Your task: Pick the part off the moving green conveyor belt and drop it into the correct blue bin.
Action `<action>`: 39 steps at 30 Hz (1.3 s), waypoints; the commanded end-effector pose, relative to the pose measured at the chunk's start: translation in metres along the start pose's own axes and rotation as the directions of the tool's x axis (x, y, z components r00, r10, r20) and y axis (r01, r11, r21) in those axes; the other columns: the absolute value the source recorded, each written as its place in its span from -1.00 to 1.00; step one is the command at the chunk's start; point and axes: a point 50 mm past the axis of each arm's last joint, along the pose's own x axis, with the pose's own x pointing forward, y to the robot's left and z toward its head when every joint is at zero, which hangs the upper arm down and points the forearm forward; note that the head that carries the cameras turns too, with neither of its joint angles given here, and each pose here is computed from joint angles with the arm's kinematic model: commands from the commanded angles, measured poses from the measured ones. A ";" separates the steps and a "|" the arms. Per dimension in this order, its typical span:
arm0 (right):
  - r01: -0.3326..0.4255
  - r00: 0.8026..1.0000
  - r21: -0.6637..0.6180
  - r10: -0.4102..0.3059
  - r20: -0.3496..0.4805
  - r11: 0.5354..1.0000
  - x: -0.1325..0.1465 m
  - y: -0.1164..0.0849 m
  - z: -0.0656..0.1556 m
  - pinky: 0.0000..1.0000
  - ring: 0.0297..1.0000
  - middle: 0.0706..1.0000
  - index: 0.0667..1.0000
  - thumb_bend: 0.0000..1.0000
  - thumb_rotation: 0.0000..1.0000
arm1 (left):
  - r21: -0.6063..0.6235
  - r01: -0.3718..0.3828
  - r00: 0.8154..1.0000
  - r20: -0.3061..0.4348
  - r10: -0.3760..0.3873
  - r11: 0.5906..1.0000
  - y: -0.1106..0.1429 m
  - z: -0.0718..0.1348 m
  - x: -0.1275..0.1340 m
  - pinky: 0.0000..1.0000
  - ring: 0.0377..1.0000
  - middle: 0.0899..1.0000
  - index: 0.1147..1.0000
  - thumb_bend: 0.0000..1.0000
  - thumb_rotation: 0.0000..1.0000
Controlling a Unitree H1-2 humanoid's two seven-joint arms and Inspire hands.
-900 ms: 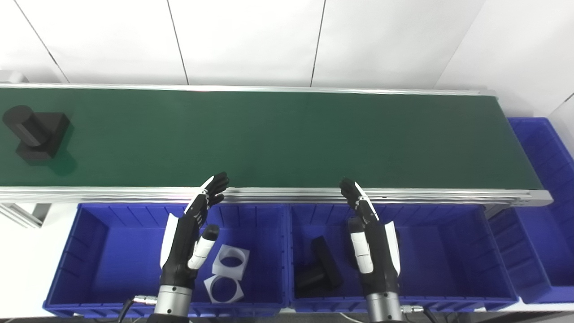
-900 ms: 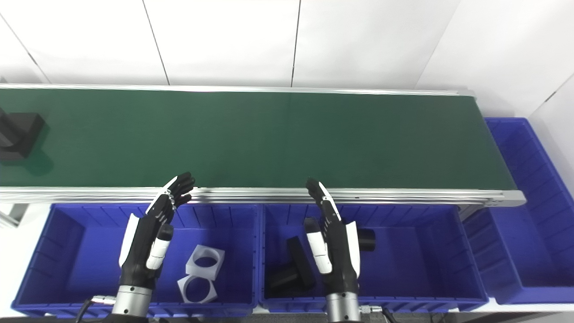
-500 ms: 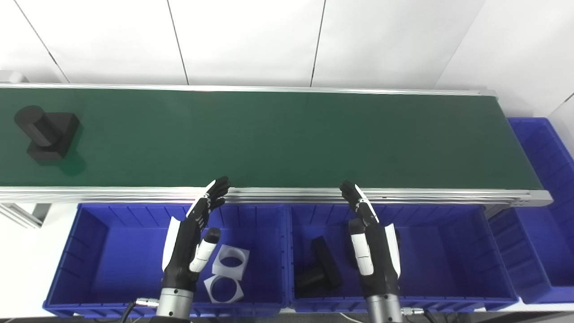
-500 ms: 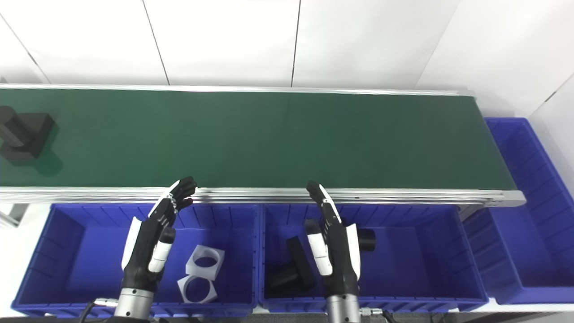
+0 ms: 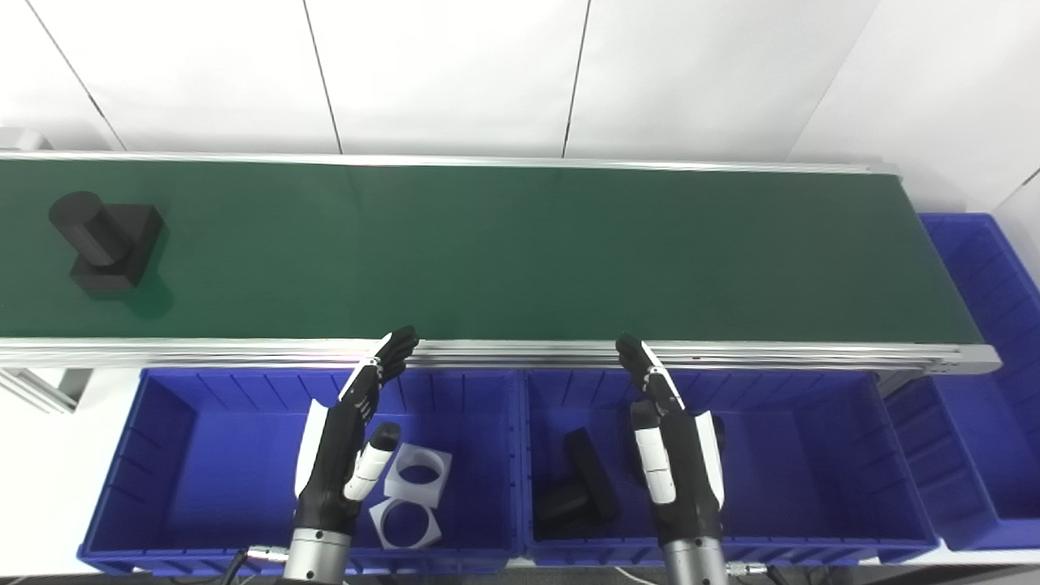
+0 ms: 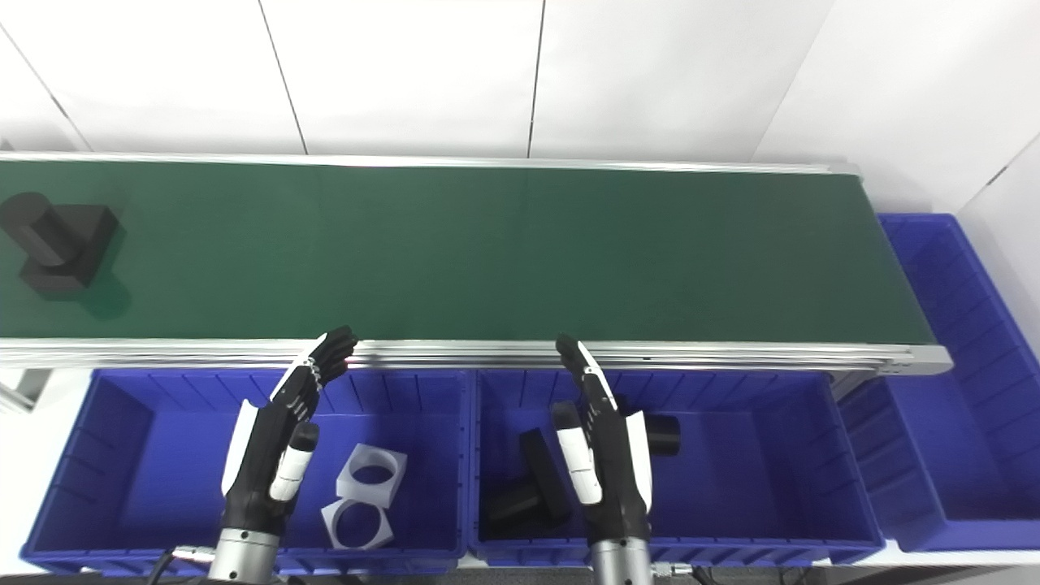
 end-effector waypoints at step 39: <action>-0.016 0.998 0.010 0.015 0.055 1.000 -0.004 -0.001 0.004 0.97 0.89 0.82 0.80 0.28 0.99 | 0.004 0.001 0.999 0.036 -0.001 1.000 -0.002 -0.001 -0.005 0.75 0.75 0.73 0.69 0.55 1.00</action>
